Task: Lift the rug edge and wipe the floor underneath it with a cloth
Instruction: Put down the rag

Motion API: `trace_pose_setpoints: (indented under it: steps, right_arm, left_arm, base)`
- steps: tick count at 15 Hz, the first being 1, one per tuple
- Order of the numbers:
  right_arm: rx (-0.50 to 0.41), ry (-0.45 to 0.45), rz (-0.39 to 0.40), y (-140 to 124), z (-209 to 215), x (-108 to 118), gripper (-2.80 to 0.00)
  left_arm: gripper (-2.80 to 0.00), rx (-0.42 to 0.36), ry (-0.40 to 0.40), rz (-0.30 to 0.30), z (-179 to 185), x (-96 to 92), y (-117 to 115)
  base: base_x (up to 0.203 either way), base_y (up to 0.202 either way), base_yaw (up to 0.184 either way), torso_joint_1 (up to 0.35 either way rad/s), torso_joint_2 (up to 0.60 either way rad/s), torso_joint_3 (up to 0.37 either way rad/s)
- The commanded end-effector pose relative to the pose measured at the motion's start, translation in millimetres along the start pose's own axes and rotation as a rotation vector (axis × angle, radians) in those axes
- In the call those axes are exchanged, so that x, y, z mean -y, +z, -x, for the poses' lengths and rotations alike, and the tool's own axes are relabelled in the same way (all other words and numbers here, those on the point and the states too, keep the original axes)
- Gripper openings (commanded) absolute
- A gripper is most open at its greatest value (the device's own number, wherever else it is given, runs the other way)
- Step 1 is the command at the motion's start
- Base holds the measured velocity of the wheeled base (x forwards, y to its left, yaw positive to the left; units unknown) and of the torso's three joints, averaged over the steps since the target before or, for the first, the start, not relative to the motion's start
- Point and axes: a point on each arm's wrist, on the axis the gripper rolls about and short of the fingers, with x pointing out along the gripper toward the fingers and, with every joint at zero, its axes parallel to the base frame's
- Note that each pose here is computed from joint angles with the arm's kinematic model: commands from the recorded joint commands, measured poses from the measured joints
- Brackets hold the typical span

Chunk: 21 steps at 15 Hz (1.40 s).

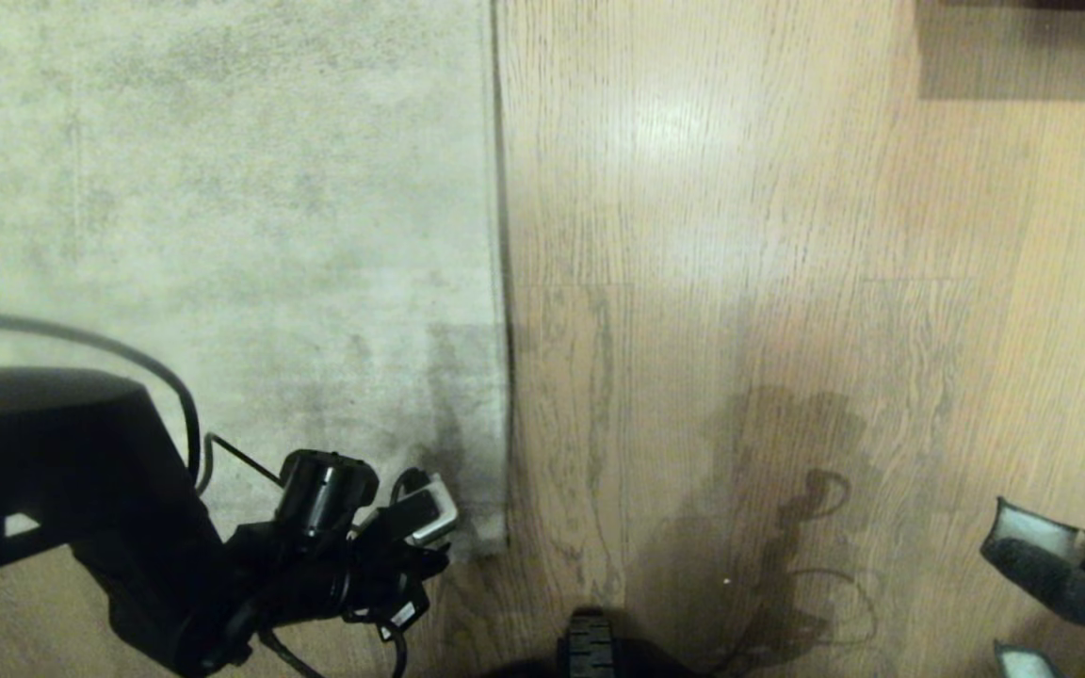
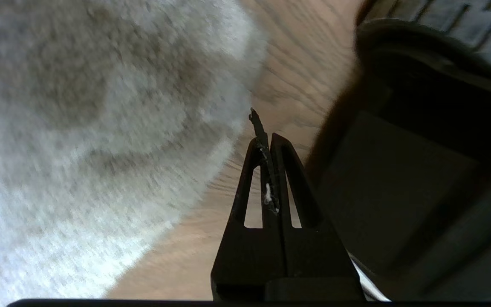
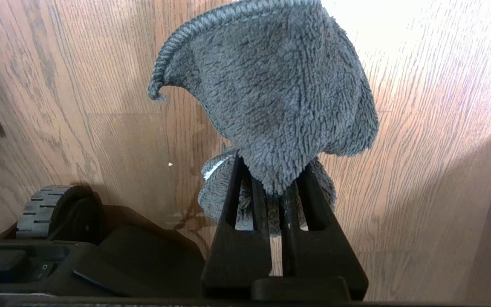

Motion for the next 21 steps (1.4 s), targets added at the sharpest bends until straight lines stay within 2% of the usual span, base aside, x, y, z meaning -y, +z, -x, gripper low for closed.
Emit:
trace_pose_setpoints:
  steps: [1,4,7,11,13,15,18,21]
  right_arm:
    - [-0.002,0.000,0.000,0,0,0,-2.80]
    - [-0.002,-0.001,0.000,0,0,0,-2.80]
    - [-0.001,-0.001,0.000,0,0,0,-2.80]
    - [-0.001,0.000,0.000,0,0,0,-2.80]
    - [-0.002,0.001,0.000,0,0,0,-2.80]
    - [-0.001,0.000,0.000,0,0,0,-2.80]
    - [-0.002,0.001,0.000,0,0,0,-2.80]
    - [-0.002,-0.001,0.000,0,0,0,-2.80]
  left_arm:
    - [-2.80,-0.002,0.015,-0.011,-7,-5.6,1]
    - [-2.80,-0.013,0.047,-0.002,-1,-15.6,-6]
    - [-2.80,-0.014,0.101,-0.038,-4,-38.3,-12]
    - [-2.80,0.024,0.117,-0.082,-19,-52.5,-5]
    - [-2.80,0.073,0.076,-0.100,-25,-53.5,0]
    - [-2.80,0.074,0.066,-0.102,-23,-49.5,3]
    - [-2.80,0.112,0.100,-0.099,-8,-51.9,15]
    - [-2.80,0.173,0.157,-0.062,25,-52.7,29]
  base:
    - [0.000,0.000,0.000,0.000,0.00,0.000]
    - [0.000,0.000,0.000,0.000,0.00,0.000]
    - [0.000,0.000,0.000,0.000,0.00,0.000]
    - [0.000,0.000,0.000,0.000,0.00,0.000]
    - [0.000,0.000,0.000,0.000,0.00,0.000]
    - [0.000,0.000,0.000,0.000,0.00,0.000]
    - [0.000,0.000,0.000,0.000,0.00,0.000]
    - [0.000,0.000,0.000,0.000,0.00,0.000]
